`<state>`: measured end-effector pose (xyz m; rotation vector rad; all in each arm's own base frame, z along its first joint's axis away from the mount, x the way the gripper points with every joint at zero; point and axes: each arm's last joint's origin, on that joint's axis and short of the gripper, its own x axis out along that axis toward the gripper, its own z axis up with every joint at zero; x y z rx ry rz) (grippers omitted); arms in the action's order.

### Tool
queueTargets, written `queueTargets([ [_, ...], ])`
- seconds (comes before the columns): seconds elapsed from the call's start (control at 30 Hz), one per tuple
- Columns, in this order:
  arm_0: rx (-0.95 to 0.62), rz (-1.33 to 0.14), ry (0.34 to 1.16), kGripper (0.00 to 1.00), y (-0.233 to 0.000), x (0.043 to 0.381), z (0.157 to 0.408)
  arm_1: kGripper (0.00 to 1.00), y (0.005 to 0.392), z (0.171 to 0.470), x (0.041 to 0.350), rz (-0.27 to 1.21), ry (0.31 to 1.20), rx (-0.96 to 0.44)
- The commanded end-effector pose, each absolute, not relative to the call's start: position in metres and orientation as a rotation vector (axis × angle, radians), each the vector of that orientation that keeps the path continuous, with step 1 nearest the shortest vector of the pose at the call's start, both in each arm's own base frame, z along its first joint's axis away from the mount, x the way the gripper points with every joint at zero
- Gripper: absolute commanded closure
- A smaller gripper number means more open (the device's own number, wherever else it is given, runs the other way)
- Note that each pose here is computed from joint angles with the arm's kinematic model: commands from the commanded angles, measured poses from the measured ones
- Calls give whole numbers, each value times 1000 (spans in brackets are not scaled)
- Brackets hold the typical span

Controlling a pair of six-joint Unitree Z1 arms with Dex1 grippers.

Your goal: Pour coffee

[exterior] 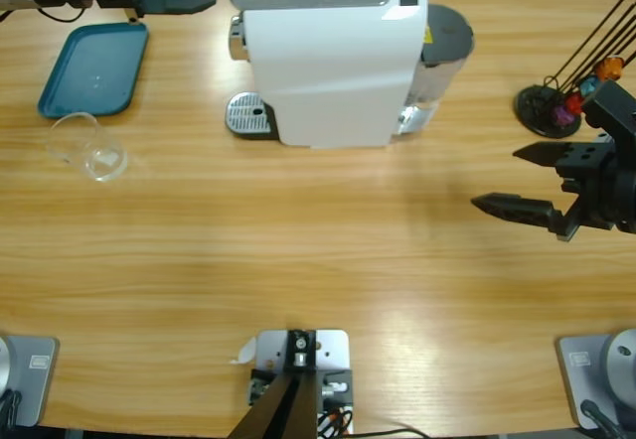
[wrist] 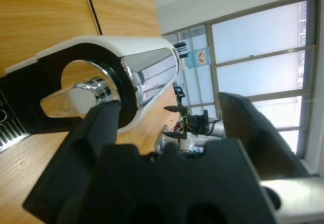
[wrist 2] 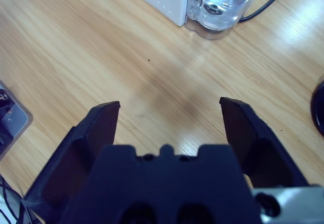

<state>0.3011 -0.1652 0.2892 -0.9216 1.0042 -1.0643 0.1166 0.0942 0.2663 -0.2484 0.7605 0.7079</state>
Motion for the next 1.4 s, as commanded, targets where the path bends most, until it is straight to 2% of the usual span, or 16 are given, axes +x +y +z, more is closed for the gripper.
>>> queueTargets([
  [0.03, -944, -1073, 1088, 161, -178, 308, 265, 139, 97, 262, 117, 725, 791, -257],
  [0.07, -944, -1075, 1088, 165, -179, 309, 265, 139, 97, 262, 117, 725, 791, -257],
  [0.13, -945, -1079, 1087, 269, -180, 309, 265, 139, 97, 262, 117, 725, 791, -257],
  [0.2, -946, -1081, 1085, 295, -181, 309, 265, 139, 97, 262, 117, 726, 792, -257],
  [0.23, -946, -1082, 1085, 352, -181, 309, 265, 139, 97, 262, 117, 726, 793, -257],
  [0.33, -945, -1084, 1087, 364, -181, 309, 264, 140, 97, 262, 117, 727, 793, -257],
  [0.43, -945, -1085, 1089, 437, -182, 309, 263, 141, 97, 262, 117, 727, 793, -257],
  [0.57, -947, -1082, 1099, 444, -183, 309, 261, 142, 97, 262, 117, 727, 793, -257],
  [0.63, -946, -1085, 1097, 518, -183, 309, 261, 140, 97, 262, 117, 727, 793, -257],
  [0.77, -943, -1099, 1093, 525, -184, 311, 263, 142, 98, 262, 117, 726, 795, -257],
  [0.8, -942, -1100, 1092, 599, -184, 311, 263, 142, 98, 262, 117, 726, 795, -257],
  [0.83, -941, -1102, 1091, 737, -184, 311, 263, 142, 98, 262, 117, 726, 795, -257],
  [0.9, -940, -1109, 1090, 788, -184, 311, 263, 142, 98, 262, 117, 727, 797, -258],
  [0.93, -939, -1114, 1088, 893, -184, 310, 264, 142, 98, 262, 117, 728, 797, -257],
  [1.0, -936, -1123, 1082, 1000, -184, 310, 264, 142, 98, 262, 117, 729, 797, -256],
  [1.4, -921, -1164, 1022, 1000, -180, 308, 280, 142, 98, 262, 118, 731, 800, -256],
])
